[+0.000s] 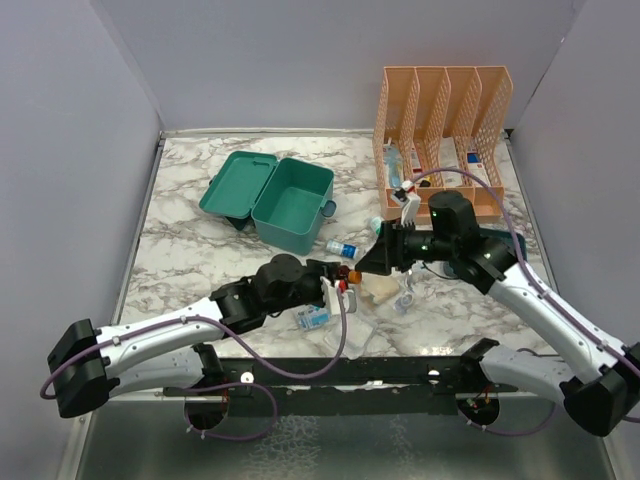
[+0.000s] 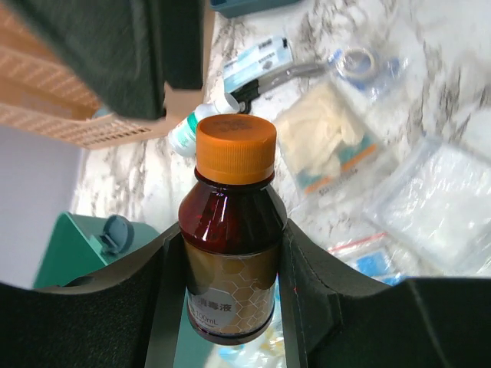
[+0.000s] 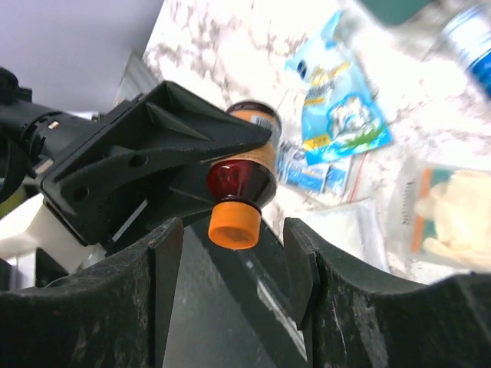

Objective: Organize the medicine kit

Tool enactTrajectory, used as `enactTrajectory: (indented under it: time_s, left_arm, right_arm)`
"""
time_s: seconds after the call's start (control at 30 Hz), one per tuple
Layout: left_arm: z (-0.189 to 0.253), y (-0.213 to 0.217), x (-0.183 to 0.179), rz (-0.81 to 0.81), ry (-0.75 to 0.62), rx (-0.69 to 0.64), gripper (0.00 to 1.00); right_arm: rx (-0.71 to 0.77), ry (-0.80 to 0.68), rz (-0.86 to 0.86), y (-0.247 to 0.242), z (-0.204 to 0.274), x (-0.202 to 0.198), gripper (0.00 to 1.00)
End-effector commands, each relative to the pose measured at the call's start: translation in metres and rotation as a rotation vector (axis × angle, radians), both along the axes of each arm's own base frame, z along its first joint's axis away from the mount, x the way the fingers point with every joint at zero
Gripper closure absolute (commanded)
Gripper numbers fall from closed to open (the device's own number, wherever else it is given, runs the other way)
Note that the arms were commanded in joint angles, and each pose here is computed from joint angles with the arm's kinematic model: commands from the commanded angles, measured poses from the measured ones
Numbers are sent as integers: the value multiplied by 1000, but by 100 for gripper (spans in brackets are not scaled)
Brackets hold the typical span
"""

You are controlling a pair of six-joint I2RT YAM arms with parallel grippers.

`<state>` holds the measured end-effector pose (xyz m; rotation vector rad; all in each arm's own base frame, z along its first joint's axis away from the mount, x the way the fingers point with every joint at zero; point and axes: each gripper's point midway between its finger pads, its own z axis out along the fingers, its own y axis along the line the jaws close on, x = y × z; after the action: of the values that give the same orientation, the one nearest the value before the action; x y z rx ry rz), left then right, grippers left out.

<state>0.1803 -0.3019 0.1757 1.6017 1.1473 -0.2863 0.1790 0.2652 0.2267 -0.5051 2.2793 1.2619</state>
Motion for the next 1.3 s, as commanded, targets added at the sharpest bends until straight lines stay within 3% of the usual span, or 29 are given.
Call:
enactTrajectory:
  time_s: [0.0, 0.1, 0.17, 0.3, 0.4, 0.6, 0.77, 0.9, 1.03, 1.27]
  left_arm:
    - [50, -5, 9, 217, 208, -336, 64]
    - [84, -5, 21, 375, 369, -549, 64]
    - [96, -9, 25, 426, 445, -622, 64]
    - [106, -10, 44, 596, 590, -735, 64]
    - [116, -12, 60, 630, 697, -783, 63]
    - [125, 15, 124, 776, 858, -959, 62]
    - [92, 76, 191, 1220, 844, -1143, 62]
    - [73, 91, 229, 1303, 829, -1271, 62]
    - [41, 100, 256, 1432, 809, -1298, 62]
    - [4, 92, 287, 1512, 829, -1361, 62]
  right_arm:
    - [7, -175, -263, -23, 43, 34, 44]
    - [17, -229, -391, -39, 53, 44, 44]
    - [48, -249, -425, -44, 60, 45, 44]
    - [98, -262, -460, -45, 68, 46, 44]
    - [97, -264, -477, -45, 70, 50, 44]
    - [27, -290, -556, -55, 62, 68, 44]
    - [27, -308, -591, -56, 54, 77, 46]
    - [29, -311, -631, -58, 45, 86, 48]
    - [9, -313, -667, -61, 40, 94, 50]
    - [-48, -291, -693, -63, 26, 102, 50]
